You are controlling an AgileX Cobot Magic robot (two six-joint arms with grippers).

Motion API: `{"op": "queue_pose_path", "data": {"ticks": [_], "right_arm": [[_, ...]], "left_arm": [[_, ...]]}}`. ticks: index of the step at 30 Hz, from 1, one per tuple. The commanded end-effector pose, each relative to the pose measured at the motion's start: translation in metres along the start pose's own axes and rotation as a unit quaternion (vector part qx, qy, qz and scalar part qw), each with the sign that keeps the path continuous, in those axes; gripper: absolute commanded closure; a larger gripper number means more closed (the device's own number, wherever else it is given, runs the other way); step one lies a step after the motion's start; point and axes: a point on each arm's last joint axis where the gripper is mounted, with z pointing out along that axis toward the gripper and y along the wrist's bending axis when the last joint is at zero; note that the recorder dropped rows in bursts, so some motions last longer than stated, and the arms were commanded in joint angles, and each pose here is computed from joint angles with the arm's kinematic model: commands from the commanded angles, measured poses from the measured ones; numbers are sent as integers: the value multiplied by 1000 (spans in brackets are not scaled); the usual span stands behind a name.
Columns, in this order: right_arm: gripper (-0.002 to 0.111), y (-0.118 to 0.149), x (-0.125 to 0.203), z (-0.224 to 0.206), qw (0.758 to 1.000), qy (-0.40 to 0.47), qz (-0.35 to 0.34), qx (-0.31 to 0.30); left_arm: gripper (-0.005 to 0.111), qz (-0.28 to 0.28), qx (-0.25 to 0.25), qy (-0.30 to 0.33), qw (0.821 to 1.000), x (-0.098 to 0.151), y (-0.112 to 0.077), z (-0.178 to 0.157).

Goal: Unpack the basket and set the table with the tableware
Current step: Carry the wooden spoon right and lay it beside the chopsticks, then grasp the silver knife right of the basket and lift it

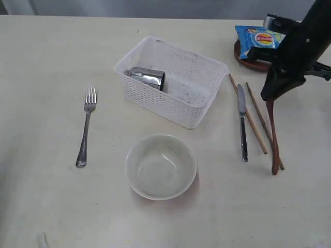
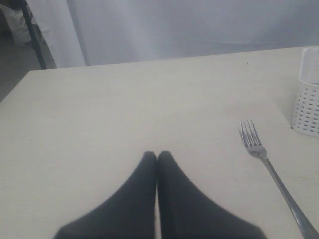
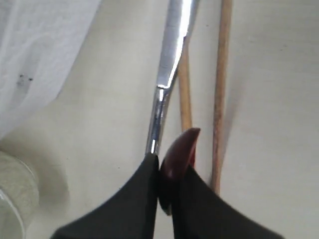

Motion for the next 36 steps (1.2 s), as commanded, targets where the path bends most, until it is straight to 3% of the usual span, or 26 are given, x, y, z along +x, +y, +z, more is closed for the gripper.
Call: {"op": "queue_pose_path", "data": {"ticks": [1, 6, 10, 12, 17, 21, 24, 30, 36], "right_arm": [[109, -13, -10, 10, 1000, -18, -12, 5], [105, -16, -27, 9, 993, -107, -35, 25], [66, -16, -32, 18, 993, -113, -44, 12], [57, -16, -33, 20, 993, -111, -45, 7], [57, 6, -27, -19, 989, -129, -59, -36], [70, 40, -4, -15, 995, -52, -78, -42], [70, 54, 4, 5, 995, -34, -94, -13], [70, 55, 12, 28, 987, -34, -76, 140], [70, 49, 20, 53, 989, -46, -64, 126]], "left_arm": [[107, 2, 2, 0, 1000, 1, 0, 0], [107, 2, 2, 0, 1000, 1, 0, 0], [107, 2, 2, 0, 1000, 1, 0, 0], [107, 2, 2, 0, 1000, 1, 0, 0], [107, 2, 2, 0, 1000, 1, 0, 0], [107, 2, 2, 0, 1000, 1, 0, 0], [107, -2, 3, 0, 1000, 1, 0, 0], [107, -2, 3, 0, 1000, 1, 0, 0], [107, -2, 3, 0, 1000, 1, 0, 0]]}}
